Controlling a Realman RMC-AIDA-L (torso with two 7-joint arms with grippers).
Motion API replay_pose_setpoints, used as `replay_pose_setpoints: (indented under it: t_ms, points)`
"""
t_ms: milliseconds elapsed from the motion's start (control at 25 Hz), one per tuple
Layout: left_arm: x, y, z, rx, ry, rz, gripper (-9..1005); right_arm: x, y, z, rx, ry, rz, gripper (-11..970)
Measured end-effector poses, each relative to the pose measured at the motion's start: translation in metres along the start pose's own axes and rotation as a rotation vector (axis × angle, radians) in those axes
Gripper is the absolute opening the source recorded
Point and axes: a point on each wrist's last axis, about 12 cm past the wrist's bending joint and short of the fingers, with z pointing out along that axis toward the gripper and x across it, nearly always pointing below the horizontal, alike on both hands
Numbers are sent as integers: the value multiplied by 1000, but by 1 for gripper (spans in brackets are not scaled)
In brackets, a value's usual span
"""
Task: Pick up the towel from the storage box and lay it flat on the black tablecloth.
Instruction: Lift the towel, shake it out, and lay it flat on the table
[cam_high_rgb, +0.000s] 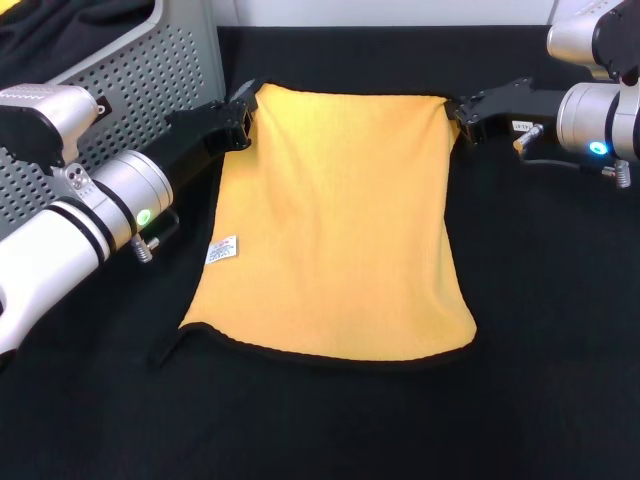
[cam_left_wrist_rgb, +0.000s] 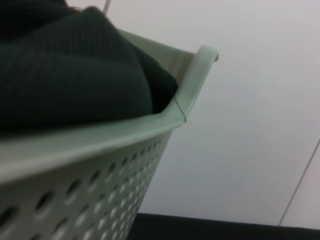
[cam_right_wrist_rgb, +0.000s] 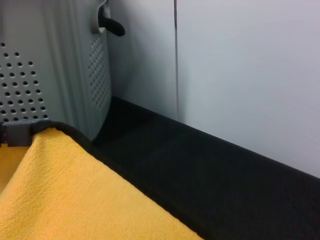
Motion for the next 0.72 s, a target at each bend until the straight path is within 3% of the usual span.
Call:
replay_pose_setpoints:
  t_ms: [720]
  points:
    - [2,-1,2,-32,-9,50,42,-2,-3,0,28,0,-17,16]
